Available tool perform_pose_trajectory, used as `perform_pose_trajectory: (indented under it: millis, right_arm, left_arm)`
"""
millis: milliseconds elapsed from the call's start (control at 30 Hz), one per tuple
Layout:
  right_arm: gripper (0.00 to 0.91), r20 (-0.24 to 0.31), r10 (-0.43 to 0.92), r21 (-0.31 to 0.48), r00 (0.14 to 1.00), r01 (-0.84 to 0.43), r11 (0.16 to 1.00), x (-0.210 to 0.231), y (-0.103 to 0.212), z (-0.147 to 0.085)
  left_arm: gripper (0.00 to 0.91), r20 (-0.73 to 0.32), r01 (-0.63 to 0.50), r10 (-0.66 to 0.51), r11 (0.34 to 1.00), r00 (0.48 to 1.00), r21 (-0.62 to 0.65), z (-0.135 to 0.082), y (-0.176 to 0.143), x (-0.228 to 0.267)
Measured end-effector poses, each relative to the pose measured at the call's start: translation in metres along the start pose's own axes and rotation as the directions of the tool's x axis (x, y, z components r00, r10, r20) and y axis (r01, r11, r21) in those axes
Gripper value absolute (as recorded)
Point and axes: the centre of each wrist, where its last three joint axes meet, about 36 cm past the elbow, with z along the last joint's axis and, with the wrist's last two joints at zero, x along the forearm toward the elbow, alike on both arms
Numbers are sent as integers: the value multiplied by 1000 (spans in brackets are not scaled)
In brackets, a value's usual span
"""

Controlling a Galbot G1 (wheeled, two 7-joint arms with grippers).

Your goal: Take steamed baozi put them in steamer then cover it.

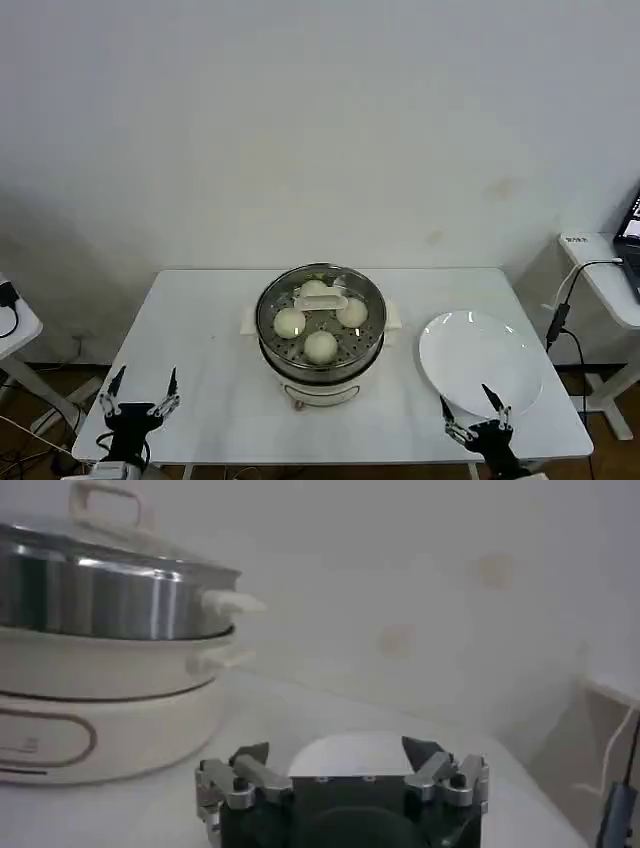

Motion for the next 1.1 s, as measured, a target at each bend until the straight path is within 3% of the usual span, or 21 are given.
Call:
perform_pose_trajectory:
  millis: [500, 1100]
  right_arm:
    - [907, -48, -31, -86, 998, 27, 996, 11, 15, -21]
    - [907, -80, -46, -87, 996, 39, 995, 18, 31, -19]
  left_arm:
    - [907, -39, 22, -18, 992, 999, 126, 14, -8, 14]
    - [907, -100, -8, 22, 990, 995, 141, 17, -19, 15]
